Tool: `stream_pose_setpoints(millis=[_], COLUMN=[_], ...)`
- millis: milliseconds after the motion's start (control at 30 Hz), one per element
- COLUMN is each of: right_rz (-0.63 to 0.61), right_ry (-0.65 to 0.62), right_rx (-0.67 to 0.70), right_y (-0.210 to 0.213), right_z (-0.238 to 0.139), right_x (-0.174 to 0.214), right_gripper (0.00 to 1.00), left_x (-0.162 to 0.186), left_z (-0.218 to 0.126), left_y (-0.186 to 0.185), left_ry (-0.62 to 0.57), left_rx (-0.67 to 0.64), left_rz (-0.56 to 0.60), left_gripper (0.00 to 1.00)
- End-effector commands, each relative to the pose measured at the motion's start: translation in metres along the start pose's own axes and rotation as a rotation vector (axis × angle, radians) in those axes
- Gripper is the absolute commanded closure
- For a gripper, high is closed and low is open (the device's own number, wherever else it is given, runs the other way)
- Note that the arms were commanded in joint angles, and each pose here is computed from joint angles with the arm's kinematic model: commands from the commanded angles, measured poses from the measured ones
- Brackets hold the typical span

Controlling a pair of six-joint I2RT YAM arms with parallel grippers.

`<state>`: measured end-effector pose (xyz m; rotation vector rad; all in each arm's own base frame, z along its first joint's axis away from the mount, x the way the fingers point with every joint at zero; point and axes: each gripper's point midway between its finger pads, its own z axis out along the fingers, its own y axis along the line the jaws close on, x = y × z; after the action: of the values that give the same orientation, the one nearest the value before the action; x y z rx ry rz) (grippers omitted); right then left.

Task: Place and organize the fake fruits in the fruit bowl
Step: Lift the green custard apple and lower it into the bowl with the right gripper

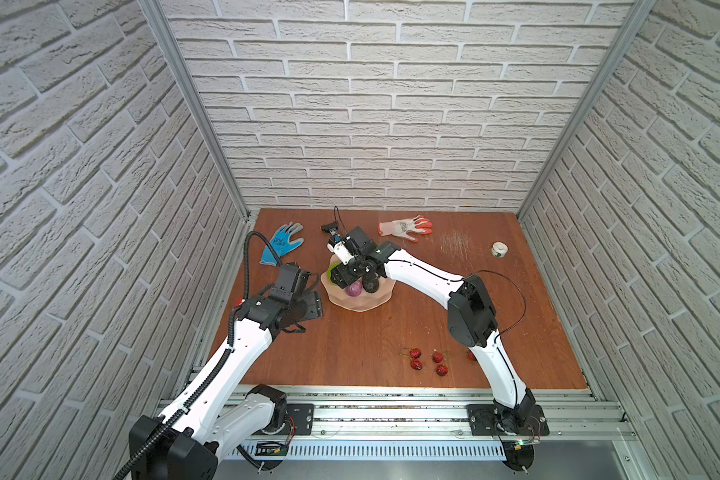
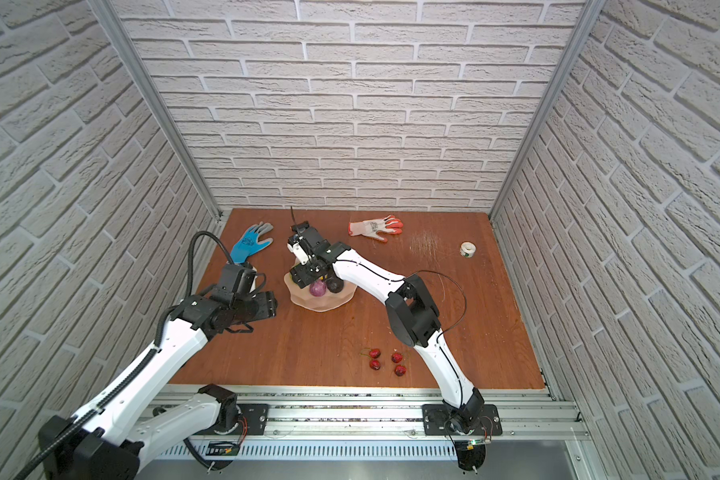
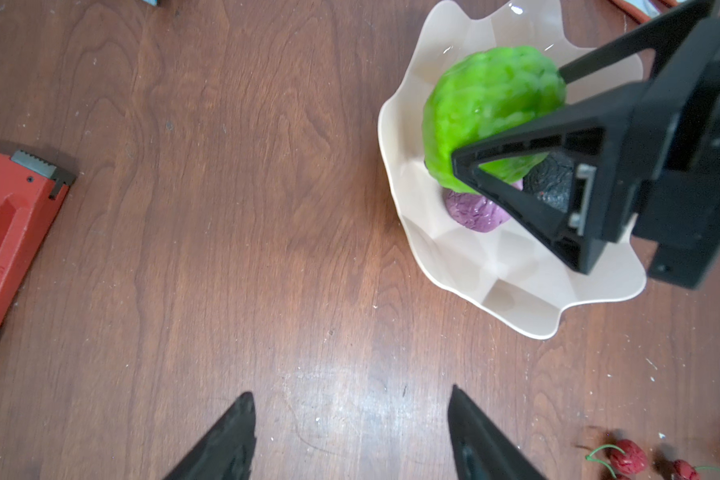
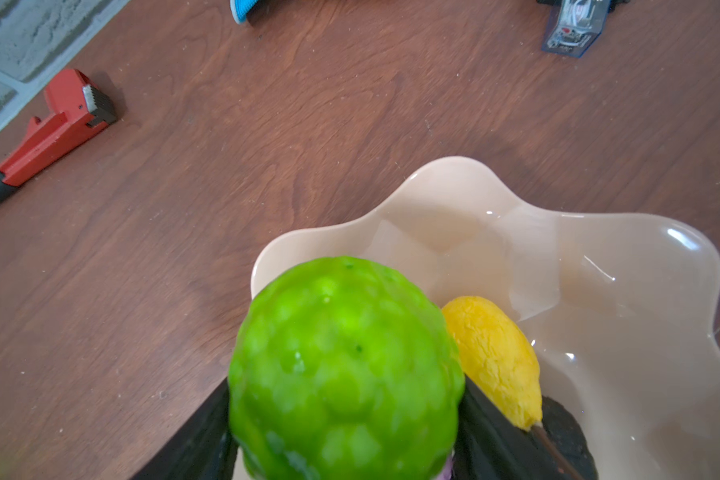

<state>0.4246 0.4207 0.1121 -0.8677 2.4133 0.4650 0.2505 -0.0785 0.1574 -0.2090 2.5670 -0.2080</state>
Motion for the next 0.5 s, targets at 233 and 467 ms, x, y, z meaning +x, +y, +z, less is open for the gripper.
stream_pose_setpoints(millis=[233, 467], right_rz=[-0.035, -0.052], right_ry=[-0.025, -0.001], right_rx=[0.024, 0.069], right_y=[-0.010, -0.018], right_z=[0.013, 0.017], right_x=[-0.015, -0.009], right_gripper=[0.36, 0.35], left_x=[0.002, 0.002], left_z=[0.000, 0.004], left_y=[0.008, 0.008], left_ry=[-0.011, -0.002], left_rx=[-0.025, -0.030], left_rz=[-0.019, -0.014], left_gripper=[0.27, 0.27])
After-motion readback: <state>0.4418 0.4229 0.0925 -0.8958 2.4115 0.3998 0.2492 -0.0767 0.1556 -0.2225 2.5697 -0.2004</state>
